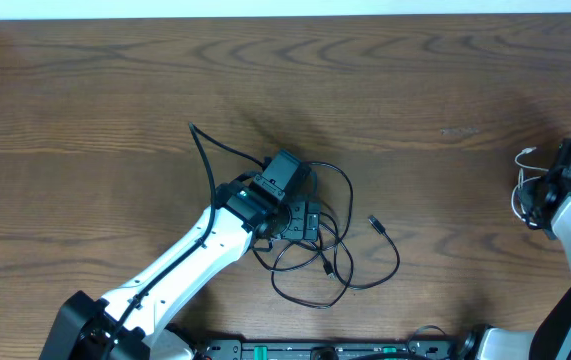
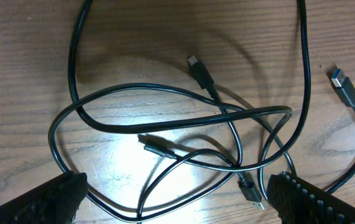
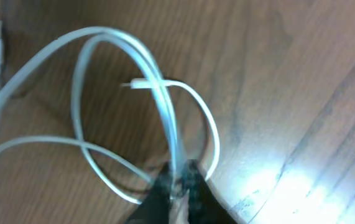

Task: Untangle cables
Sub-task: 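Carry the white cable to the right table edge with the right gripper, then hold the white cable at the right edge with the right gripper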

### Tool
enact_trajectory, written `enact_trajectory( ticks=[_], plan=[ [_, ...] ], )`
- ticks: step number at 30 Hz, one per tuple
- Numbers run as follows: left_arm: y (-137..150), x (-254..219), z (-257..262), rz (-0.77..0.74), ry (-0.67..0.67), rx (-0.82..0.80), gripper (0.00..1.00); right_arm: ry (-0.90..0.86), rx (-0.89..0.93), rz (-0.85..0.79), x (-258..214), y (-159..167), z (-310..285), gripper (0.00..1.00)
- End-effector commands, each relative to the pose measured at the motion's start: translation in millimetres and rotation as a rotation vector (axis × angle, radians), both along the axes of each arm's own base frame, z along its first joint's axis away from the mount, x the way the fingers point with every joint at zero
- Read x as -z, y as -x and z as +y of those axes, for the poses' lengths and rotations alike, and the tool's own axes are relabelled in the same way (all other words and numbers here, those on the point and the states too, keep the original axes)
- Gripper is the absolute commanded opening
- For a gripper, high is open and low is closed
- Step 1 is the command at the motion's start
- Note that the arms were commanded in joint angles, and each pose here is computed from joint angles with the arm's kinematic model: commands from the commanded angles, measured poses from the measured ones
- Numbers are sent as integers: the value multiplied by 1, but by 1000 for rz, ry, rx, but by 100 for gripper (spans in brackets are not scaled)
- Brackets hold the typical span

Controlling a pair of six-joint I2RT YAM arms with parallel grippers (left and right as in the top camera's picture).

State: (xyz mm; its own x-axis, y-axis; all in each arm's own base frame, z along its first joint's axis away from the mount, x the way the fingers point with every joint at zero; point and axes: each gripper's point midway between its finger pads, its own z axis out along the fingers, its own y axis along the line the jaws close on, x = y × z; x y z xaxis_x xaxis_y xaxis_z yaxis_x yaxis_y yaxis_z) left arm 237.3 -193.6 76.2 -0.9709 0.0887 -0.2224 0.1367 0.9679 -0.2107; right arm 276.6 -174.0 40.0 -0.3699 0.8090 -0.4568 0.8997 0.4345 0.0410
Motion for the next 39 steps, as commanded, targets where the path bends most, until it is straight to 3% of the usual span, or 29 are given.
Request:
enact_trajectory(
  ticks=[1,4,13,26,32,39],
  plan=[
    [-5,-5,0,-21,-3,3,98,-36,38,-12,5,3,0,63],
    [-4,-5,0,-21,-4,3,98,-75,19,-29,7,-1,6,73],
    [-5,-5,0,-21,-3,3,98,-141,-169,-69,3,-19,26,81],
    [-5,-5,0,-21,-3,3,98,-12,-320,-214,-83,-11,45,94],
    [-4,-5,0,-21,-4,3,98,25,-326,-114,-61,-13,39,99],
    [-5,-5,0,-21,-3,3,98,-36,-312,6,-9,-17,33,95]
  ],
)
